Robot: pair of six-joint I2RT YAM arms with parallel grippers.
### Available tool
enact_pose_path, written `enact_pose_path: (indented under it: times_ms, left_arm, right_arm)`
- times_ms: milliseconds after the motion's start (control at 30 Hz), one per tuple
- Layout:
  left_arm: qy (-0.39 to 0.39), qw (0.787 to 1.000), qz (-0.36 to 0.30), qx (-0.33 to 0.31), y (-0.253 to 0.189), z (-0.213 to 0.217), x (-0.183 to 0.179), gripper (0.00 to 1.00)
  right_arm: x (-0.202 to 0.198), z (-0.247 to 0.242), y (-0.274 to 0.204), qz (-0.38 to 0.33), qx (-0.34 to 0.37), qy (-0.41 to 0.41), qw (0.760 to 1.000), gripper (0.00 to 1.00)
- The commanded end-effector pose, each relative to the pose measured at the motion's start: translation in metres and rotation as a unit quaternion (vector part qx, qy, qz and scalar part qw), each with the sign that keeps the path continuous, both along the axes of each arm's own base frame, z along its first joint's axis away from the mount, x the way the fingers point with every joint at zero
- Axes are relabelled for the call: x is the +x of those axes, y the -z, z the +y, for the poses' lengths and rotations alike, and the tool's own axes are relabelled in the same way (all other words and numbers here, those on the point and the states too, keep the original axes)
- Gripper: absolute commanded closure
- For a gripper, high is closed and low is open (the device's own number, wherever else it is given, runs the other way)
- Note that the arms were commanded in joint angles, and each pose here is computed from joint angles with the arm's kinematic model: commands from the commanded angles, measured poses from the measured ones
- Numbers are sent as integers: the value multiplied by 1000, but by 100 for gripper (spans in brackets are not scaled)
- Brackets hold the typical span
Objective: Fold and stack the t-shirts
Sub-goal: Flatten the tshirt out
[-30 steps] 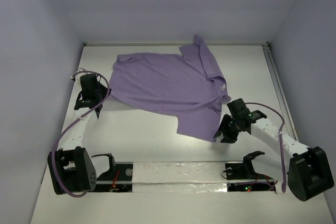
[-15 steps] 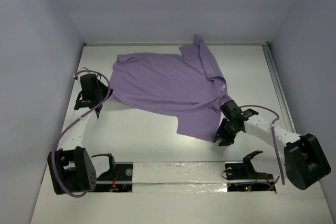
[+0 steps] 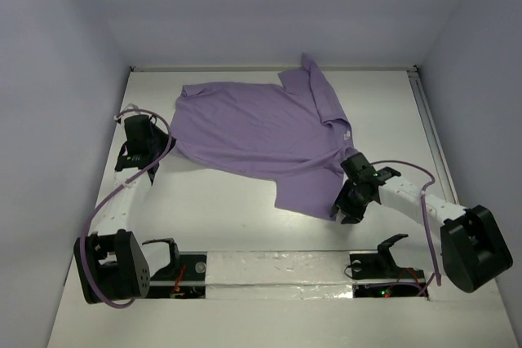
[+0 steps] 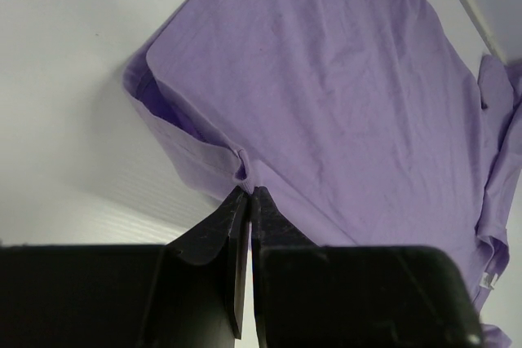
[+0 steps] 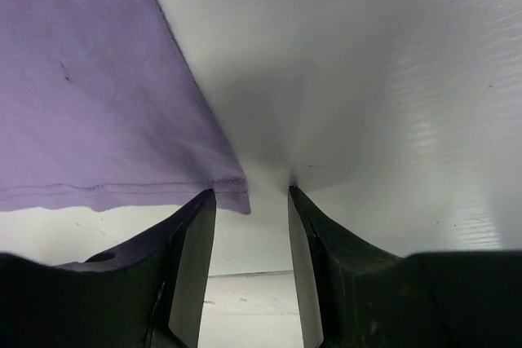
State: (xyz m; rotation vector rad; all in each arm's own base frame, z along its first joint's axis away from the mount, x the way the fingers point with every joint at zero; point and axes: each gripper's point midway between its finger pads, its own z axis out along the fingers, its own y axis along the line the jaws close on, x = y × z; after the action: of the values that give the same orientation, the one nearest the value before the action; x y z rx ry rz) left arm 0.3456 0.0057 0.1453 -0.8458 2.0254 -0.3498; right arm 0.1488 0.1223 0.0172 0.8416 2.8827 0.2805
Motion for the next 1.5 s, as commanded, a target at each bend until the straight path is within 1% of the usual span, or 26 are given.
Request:
enact_pose_path:
  times_ms: [0, 100, 133, 167, 200, 267, 367, 400, 500, 600, 700, 733, 900, 933, 967, 1000, 1067, 1133, 1200, 1267, 1300, 1333, 1367, 1400, 1433, 1467]
  left_arm:
    - [5, 1000, -22, 3, -14, 0, 1, 100]
    - [7, 1000, -22, 3, -13, -1, 1, 100]
    - [7, 1000, -22, 3, -12, -1, 0, 100]
    - [7, 1000, -23, 3, -12, -1, 0, 100]
    - [7, 1000, -23, 1, -12, -1, 0, 100]
    - [9, 1000, -26, -3, -12, -3, 1, 100]
    - [11, 1000, -28, -8, -12, -4, 2, 100]
    - [12, 999, -28, -8, -12, -5, 2, 100]
    - [16, 999, -28, -9, -12, -6, 2, 100]
    - [23, 999, -27, -12, -10, -9, 1, 100]
    - [26, 999, -23, -13, -6, -10, 0, 100]
    - [27, 999, -21, -13, -5, -10, -1, 100]
    - [29, 999, -22, -9, -5, -9, 0, 100]
    - [30, 999, -22, -9, -5, -10, 1, 100]
    - [30, 999, -23, -8, -6, -9, 1, 100]
    - [30, 999, -21, -7, -6, -9, 0, 100]
    - [32, 999, -22, -5, -7, -9, 1, 100]
    - [36, 999, -25, -3, -10, -10, 0, 100]
    - [42, 998, -40, -5, -22, -12, 4, 100]
    - [51, 996, -70, -17, -51, -17, 13, 100]
    - [56, 994, -87, -23, -68, -20, 17, 100]
    - [66, 993, -99, -27, -84, -27, 19, 100]
    - [69, 987, -146, -21, -133, -30, 27, 100]
    - [78, 983, -168, -17, -160, -37, 29, 100]
    - [73, 982, -176, -11, -180, -37, 28, 100]
    - [70, 969, -236, -1, -243, -35, 25, 100]
  right_arm:
    - [8, -2, 4, -6, -22, 0, 1000, 53]
    - [9, -2, 4, -2, -25, -6, 1000, 61]
    - [7, -3, 5, 5, -28, -4, 1000, 66]
    - [6, -3, 7, 10, -30, -3, 999, 67]
    - [7, -3, 7, 13, -32, -2, 999, 72]
    - [9, -2, 6, 18, -35, -5, 999, 74]
    - [13, 5, 7, 27, -27, -5, 999, 70]
    - [14, 7, 8, 31, -25, -5, 999, 62]
    - [18, 5, 8, 26, -32, 3, 999, 57]
    - [21, 6, 7, 25, -32, 7, 999, 56]
    - [22, 6, 7, 25, -36, 9, 999, 66]
    - [23, 6, 7, 23, -35, 9, 999, 76]
    - [25, 6, 6, 15, -34, 9, 999, 83]
    - [28, 3, 6, 8, -42, 9, 999, 86]
    - [28, 3, 6, 7, -43, 8, 999, 95]
    - [28, 1, 7, 8, -47, 10, 999, 100]
    - [35, -1, 2, -11, -55, 4, 998, 100]
    - [48, -3, -20, -63, -56, -2, 996, 100]
    - [75, -9, -63, -142, -73, -14, 987, 100]
    - [85, -21, -115, -210, -94, -32, 973, 100]
    - [104, -25, -167, -274, -101, -20, 956, 100]
    - [102, -33, -193, -294, -112, -21, 949, 100]
    - [104, -39, -227, -332, -121, -29, 935, 100]
    - [111, -48, -294, -402, -122, -5, 908, 100]
    - [107, -55, -321, -420, -131, -5, 898, 100]
    - [109, -60, -349, -443, -146, -14, 884, 100]
